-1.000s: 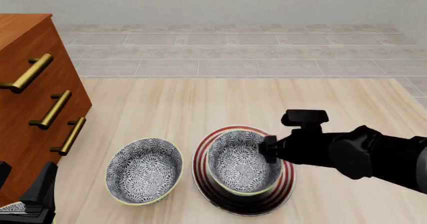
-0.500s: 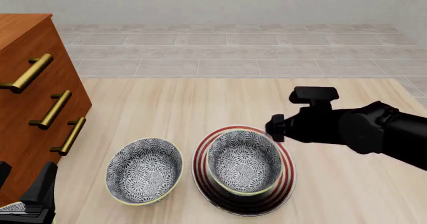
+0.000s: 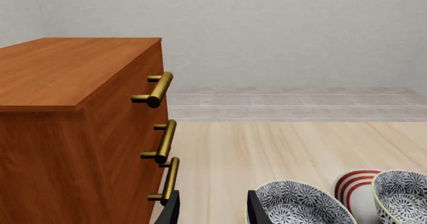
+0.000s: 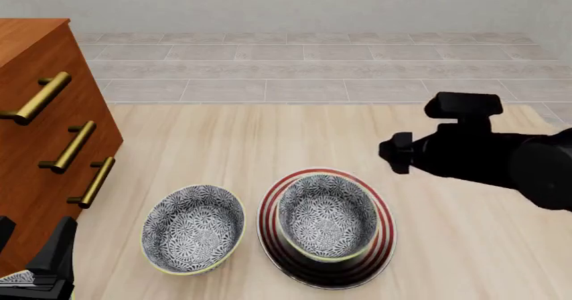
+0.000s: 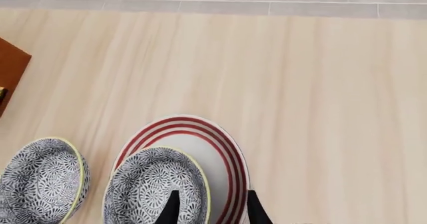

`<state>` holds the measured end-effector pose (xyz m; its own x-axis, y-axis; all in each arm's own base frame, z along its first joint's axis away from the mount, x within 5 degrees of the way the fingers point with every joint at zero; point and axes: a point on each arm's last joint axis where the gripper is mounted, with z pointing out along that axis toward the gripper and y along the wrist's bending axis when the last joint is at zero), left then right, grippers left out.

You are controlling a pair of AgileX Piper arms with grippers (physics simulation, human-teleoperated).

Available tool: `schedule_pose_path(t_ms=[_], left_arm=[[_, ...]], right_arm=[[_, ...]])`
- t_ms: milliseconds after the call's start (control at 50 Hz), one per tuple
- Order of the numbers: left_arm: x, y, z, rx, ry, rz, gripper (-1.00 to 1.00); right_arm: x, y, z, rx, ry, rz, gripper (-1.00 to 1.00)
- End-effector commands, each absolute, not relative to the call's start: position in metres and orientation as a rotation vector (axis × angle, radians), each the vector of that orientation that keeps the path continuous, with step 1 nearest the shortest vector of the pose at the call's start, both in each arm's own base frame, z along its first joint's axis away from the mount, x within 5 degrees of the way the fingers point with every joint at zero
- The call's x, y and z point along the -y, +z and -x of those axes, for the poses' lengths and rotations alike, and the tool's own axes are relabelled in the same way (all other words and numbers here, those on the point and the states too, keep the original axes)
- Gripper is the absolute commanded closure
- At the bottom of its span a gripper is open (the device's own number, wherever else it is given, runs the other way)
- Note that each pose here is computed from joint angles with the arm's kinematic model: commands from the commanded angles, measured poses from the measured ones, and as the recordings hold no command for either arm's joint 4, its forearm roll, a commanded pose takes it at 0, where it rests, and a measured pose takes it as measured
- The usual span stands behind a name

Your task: Pick up the bowl and put it in the front on the plate.

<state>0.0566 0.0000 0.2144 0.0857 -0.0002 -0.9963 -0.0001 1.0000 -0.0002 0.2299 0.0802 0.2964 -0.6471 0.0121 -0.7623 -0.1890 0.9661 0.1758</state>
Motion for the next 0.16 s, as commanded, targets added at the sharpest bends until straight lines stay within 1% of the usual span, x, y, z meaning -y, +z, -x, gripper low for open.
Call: schedule_pose_path(t_ms=[20,160], left_arm=[[0.0,0.2144,-0.0566,-1.485,0.0,0.0,-1.0],[0.0,0.2144,-0.0566,-1.485,0.0,0.0,-1.0]], right_arm=[[-0.0713,0.3118,-0.2112,-2.189,0.318,0.101,-1.0],[-0.0676,0.3123,-0.202,-2.162,0.33,0.084,-1.0]])
